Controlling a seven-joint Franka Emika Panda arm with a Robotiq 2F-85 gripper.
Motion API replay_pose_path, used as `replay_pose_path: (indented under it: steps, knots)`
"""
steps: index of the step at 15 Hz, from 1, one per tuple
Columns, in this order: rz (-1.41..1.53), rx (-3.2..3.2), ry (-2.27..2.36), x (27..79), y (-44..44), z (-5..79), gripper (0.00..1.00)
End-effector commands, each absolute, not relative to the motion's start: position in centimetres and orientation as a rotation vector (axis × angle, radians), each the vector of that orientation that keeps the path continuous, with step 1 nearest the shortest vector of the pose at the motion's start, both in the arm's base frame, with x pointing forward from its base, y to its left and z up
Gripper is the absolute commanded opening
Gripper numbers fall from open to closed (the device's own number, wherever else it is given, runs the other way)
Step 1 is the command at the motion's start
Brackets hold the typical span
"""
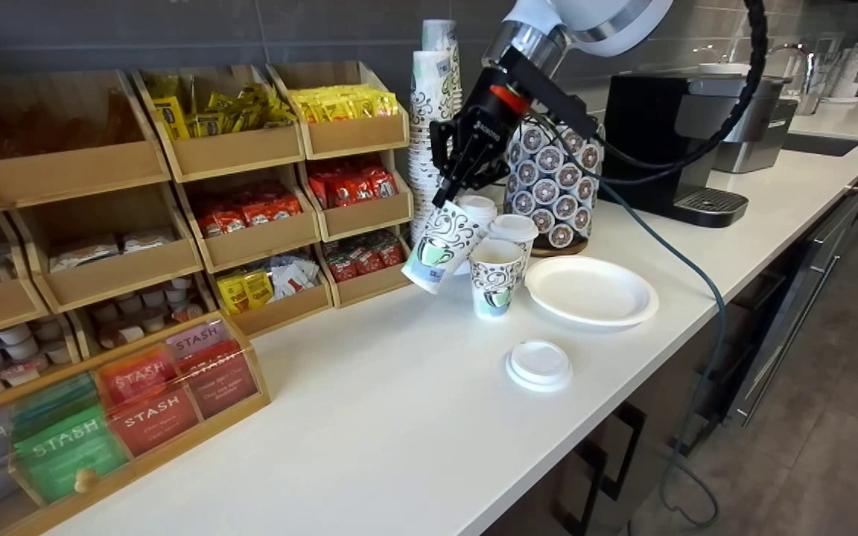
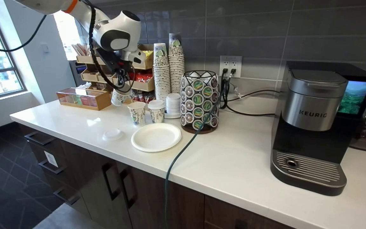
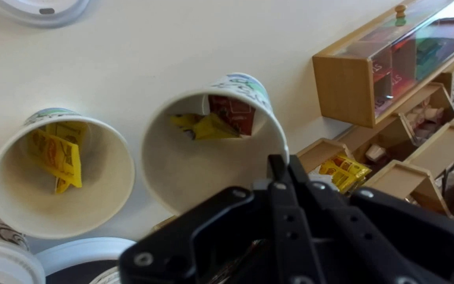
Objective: Pick up the leftmost paper cup and pour its contents into the paper cup to the immediate right, put the paper cup back on the kitchen counter
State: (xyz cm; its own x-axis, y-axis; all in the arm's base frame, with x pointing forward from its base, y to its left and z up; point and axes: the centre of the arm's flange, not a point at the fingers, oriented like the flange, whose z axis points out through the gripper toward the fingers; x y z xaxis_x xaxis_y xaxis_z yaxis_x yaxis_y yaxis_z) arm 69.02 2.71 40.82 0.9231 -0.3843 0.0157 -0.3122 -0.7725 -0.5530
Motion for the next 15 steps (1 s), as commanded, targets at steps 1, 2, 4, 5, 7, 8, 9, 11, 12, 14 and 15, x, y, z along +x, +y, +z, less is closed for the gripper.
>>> replay_pose_path:
  steps: [1, 2, 4, 5, 7, 8, 9, 11, 12, 14, 15]
  knots:
    - [-0.108, -2.365, 0.538, 69.0, -0.7, 40.3, 0.01]
    - [-0.091, -2.311, 0.544, 68.9, -1.5, 40.2, 0.01]
    - [-0.067, -2.234, 0.556, 68.7, -2.7, 40.1, 0.01]
    - [-0.059, -2.206, 0.566, 68.7, -3.2, 40.0, 0.01]
    - [-0.039, -2.146, 0.575, 68.4, -4.1, 39.5, 0.01]
    - [-0.030, -2.116, 0.581, 68.3, -4.5, 39.3, 0.01]
    - [-0.020, -2.084, 0.587, 68.2, -4.9, 39.1, 0.01]
    - [-0.013, -2.019, 0.596, 68.2, -5.7, 38.9, 0.01]
    - [-0.011, -1.984, 0.599, 68.1, -6.0, 38.8, 0.01]
    - [-0.013, -1.923, 0.604, 68.0, -6.6, 38.7, 0.01]
    - [-0.014, -1.896, 0.604, 67.9, -6.9, 38.6, 0.01]
